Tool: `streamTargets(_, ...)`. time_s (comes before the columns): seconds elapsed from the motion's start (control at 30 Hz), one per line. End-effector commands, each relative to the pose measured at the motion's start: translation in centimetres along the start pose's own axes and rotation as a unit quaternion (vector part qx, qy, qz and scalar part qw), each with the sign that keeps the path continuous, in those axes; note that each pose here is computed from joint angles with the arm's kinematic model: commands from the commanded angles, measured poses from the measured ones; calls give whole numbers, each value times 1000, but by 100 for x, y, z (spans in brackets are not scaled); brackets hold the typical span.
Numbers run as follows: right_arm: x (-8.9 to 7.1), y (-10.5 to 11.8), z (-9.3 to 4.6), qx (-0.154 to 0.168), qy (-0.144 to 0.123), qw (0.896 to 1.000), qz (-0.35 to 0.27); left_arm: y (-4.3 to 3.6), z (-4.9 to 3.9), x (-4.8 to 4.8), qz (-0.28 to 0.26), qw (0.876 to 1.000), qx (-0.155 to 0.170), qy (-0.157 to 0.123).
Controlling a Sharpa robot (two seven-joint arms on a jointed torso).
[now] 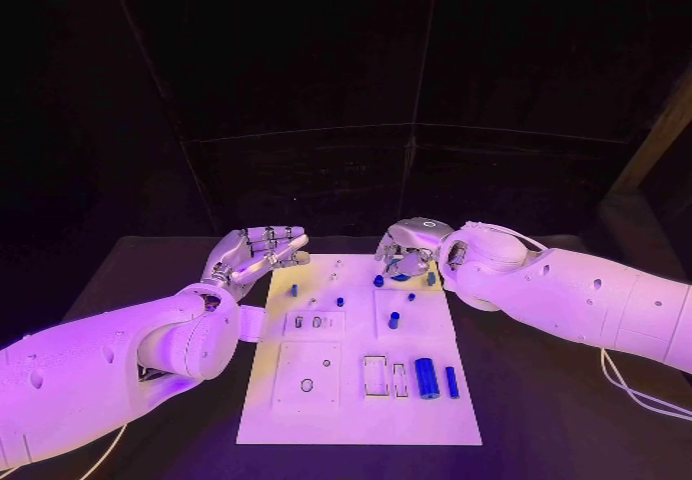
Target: Assemble the parts on the task board
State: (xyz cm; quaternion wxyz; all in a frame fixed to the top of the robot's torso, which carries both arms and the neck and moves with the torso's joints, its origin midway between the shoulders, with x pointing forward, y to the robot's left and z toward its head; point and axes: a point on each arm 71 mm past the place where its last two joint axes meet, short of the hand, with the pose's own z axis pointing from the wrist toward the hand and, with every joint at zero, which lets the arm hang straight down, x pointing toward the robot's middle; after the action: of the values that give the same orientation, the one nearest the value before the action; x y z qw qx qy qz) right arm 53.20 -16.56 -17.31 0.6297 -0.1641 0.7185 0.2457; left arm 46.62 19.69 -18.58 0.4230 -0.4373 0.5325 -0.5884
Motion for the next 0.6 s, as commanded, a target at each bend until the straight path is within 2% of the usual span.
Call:
streamTargets(0.03, 7, 14, 28, 9, 22, 999, -33, -25, -5, 41, -4, 1000, 5, 12)
streamTargets(0.6, 18, 54, 124, 14, 36, 998, -46, -41, -7, 51, -11, 1000, 5, 12)
